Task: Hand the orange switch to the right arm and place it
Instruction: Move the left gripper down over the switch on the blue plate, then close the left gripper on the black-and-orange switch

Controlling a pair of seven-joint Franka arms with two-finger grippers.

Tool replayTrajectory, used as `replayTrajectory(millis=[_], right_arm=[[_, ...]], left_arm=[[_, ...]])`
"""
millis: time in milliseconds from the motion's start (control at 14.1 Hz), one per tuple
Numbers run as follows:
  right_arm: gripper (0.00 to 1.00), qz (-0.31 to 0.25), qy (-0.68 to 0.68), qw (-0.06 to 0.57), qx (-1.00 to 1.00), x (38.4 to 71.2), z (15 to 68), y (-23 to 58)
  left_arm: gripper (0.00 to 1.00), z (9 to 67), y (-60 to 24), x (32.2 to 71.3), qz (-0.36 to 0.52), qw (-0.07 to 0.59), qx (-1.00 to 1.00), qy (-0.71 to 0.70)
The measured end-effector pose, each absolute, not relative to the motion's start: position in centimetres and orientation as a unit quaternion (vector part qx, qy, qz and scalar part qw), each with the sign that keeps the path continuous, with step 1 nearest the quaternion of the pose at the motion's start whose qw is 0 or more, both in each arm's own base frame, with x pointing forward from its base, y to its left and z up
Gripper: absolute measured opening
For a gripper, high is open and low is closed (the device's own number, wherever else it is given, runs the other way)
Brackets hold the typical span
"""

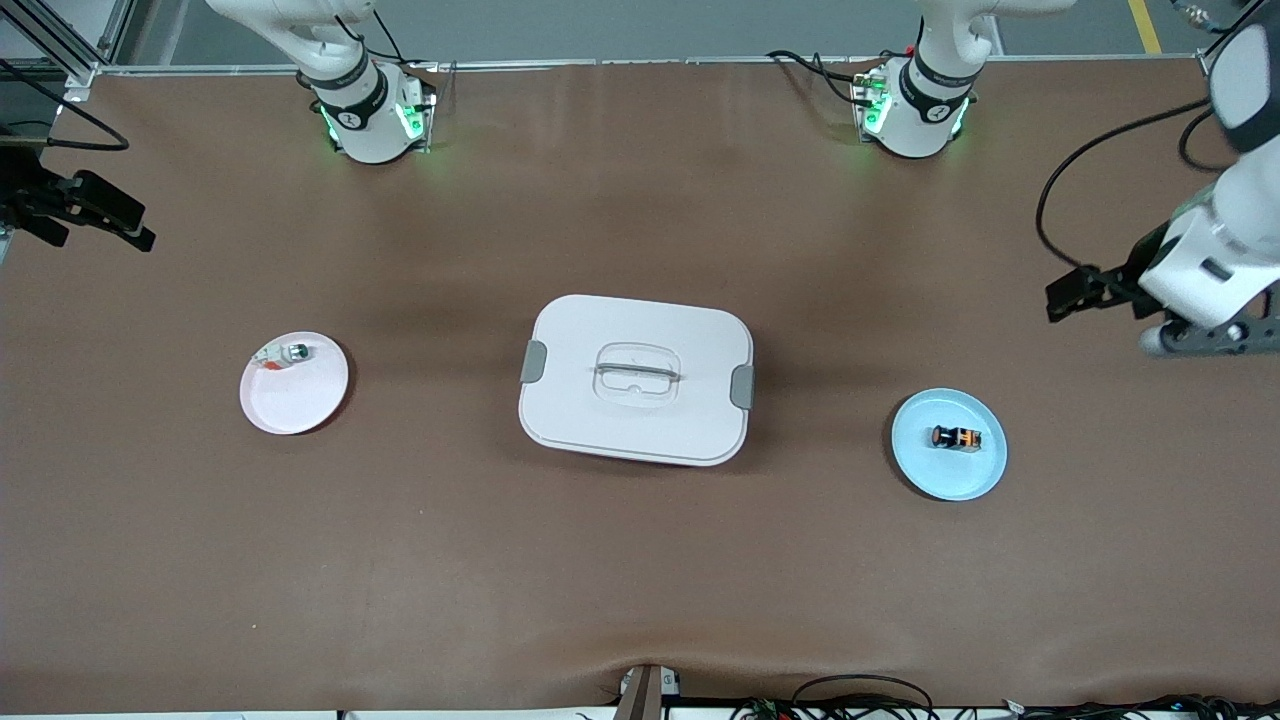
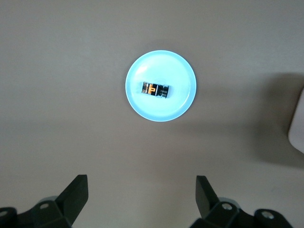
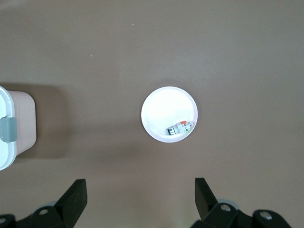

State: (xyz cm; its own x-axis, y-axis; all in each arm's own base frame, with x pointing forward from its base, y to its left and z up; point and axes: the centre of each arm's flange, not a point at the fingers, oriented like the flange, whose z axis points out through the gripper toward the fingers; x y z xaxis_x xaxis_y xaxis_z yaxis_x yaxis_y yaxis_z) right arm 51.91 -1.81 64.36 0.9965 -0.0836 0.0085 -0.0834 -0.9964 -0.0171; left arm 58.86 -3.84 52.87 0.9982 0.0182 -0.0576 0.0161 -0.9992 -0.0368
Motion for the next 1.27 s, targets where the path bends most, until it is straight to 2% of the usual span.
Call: replayTrajectory(millis=[708, 1274], right_arm=[[1.00, -0.007, 0.042, 0.009, -0.999, 52.0, 64.4, -1.8], [1.00, -0.010, 0.043, 0.011, -0.999, 52.0, 64.5, -1.8]], left_arm=[[1.00, 36.9, -2.8, 63.9, 0.021, 0.023, -0.999, 0.016], [1.00, 27.1, -2.2, 64.9, 0.014, 0.023, -0.998, 0.058]])
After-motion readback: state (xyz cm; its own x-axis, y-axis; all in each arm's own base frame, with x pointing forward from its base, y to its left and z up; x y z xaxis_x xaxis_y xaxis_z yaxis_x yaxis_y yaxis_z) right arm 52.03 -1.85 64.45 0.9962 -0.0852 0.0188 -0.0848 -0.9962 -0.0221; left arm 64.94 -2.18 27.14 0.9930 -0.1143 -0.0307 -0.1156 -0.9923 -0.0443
